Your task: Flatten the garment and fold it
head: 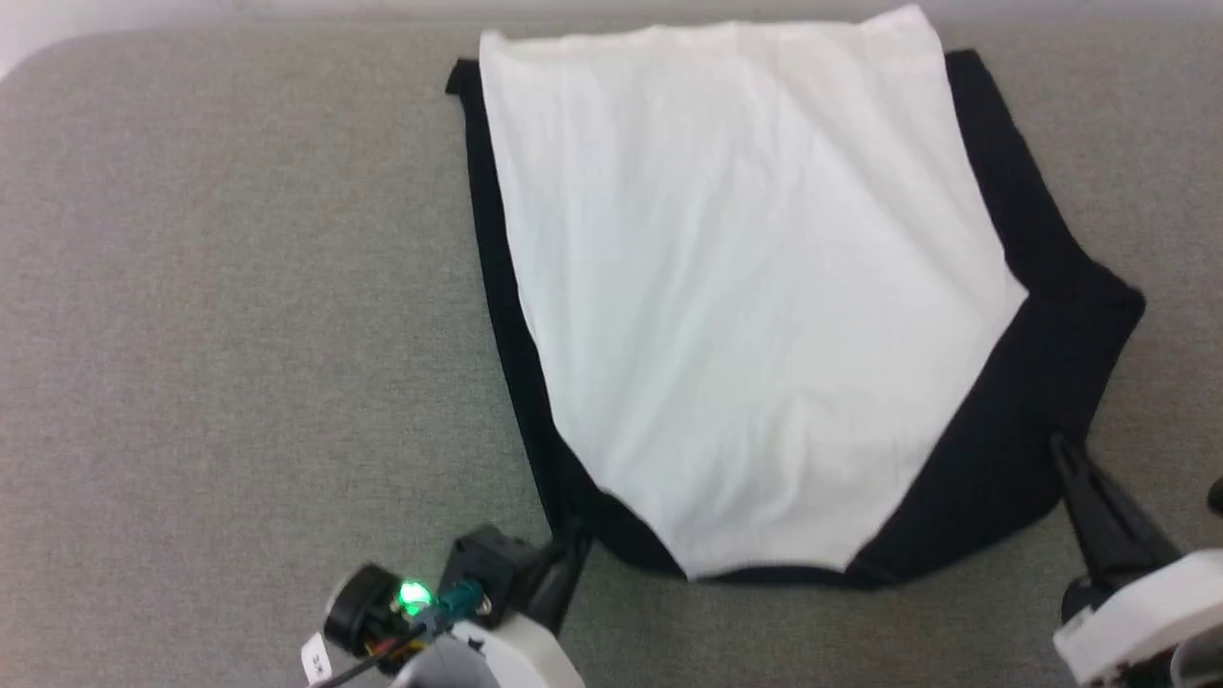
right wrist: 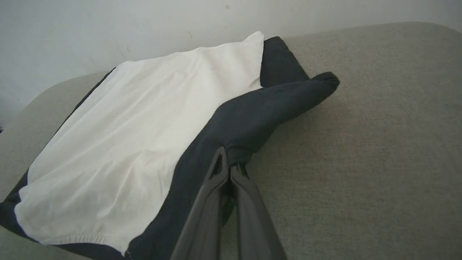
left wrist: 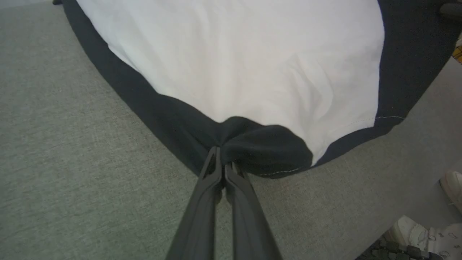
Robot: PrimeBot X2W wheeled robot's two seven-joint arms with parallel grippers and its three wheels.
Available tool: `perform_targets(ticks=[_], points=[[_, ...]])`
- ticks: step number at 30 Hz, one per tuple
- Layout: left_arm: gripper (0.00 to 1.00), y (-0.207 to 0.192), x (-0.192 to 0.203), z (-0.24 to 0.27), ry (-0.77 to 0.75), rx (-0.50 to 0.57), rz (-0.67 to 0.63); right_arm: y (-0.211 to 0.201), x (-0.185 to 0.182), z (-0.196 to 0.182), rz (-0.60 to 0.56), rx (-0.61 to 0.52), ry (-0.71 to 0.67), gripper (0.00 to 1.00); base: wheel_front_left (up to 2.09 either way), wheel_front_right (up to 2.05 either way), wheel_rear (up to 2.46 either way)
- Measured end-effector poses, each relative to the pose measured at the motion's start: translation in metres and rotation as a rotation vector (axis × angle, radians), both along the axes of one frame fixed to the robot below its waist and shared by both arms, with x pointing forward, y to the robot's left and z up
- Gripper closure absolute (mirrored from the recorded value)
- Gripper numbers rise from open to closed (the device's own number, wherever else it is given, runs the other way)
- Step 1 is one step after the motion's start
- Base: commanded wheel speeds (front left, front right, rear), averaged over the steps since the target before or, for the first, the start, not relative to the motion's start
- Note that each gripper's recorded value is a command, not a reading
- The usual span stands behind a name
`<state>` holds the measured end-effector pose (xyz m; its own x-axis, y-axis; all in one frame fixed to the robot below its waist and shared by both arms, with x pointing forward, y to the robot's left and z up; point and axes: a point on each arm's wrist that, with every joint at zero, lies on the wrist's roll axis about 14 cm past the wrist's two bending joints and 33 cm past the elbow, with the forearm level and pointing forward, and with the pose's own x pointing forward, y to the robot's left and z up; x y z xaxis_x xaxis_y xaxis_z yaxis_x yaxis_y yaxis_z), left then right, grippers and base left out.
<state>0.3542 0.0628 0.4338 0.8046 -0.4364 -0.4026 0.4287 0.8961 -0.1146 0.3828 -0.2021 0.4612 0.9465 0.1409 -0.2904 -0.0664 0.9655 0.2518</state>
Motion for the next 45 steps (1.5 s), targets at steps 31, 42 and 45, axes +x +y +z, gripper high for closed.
perform_targets(ticks=[31, 42, 45], points=[[1.0, 0.008, -0.06, -0.051, 0.263, 0.027, -0.049, -0.006, -0.068, -0.067, 0.025, -0.107, 0.303, 1.0, 0.0, 0.0, 0.0], [0.85, 0.001, -0.048, -0.066, 0.283, 0.031, -0.043, 0.003, -0.066, -0.093, 0.043, -0.105, 0.365, 0.76, 0.0, 0.0, 0.0], [0.53, 0.0, -0.048, -0.069, 0.286, 0.027, -0.034, 0.003, -0.066, -0.096, 0.047, -0.112, 0.371, 0.25, 0.0, 0.0, 0.0]])
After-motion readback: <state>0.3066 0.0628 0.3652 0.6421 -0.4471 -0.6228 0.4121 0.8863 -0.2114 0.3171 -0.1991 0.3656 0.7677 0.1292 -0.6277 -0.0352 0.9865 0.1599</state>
